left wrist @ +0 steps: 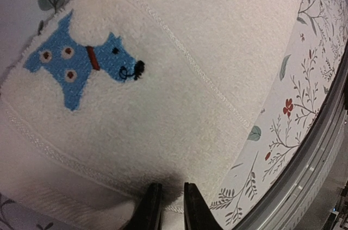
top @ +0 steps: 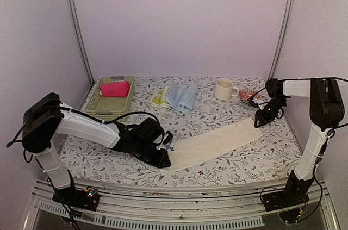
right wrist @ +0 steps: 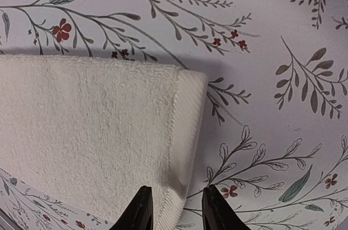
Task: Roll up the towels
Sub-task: Rotate the towel at the center of the board, then pick up the towel from the center of the board.
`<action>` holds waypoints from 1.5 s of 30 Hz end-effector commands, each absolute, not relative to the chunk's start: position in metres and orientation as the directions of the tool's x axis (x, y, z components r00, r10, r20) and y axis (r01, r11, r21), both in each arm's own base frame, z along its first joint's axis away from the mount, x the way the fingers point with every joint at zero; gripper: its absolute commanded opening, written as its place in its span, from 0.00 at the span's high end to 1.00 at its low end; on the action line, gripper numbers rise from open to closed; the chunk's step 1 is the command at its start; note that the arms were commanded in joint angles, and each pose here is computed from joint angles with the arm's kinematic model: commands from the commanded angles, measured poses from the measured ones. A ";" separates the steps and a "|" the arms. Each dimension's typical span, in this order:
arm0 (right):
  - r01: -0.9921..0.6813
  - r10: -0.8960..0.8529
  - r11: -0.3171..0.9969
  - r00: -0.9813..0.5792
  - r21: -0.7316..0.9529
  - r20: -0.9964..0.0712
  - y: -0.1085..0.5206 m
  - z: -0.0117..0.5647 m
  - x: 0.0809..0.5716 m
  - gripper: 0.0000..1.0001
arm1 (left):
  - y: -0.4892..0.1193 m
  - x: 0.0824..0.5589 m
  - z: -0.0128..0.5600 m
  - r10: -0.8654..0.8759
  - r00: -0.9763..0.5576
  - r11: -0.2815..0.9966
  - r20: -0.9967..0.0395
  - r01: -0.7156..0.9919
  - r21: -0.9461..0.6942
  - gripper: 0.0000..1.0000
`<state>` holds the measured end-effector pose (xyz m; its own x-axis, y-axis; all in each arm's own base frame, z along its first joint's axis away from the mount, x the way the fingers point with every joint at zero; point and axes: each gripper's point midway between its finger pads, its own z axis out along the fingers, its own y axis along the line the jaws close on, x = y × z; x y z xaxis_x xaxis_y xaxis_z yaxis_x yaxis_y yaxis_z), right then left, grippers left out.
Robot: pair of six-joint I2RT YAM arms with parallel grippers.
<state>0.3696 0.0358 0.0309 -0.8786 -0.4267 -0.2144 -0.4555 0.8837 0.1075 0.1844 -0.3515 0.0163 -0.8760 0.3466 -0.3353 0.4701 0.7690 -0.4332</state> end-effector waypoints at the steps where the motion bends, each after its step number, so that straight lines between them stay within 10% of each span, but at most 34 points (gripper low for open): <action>1: -0.428 -0.404 0.897 -0.896 0.115 -0.183 0.034 0.017 0.375 0.66 | -0.345 0.181 0.004 0.370 -0.876 0.791 -0.308 0.472 -0.390 0.84; 22: -0.456 -0.456 0.890 -0.890 0.024 0.019 0.026 -0.044 0.337 0.76 | -0.347 0.198 0.020 0.356 -0.853 0.803 -0.382 0.488 -0.341 0.83; 28: -0.416 -0.411 0.892 -0.909 0.178 -0.065 0.037 -0.031 0.352 0.96 | -0.347 0.204 0.029 0.351 -0.840 0.806 -0.414 0.496 -0.323 0.81; 45: -0.419 -0.388 0.895 -0.900 0.155 -0.197 0.024 0.060 0.372 0.97 | -0.333 0.232 0.067 0.310 -0.779 0.829 -0.545 0.502 -0.247 0.64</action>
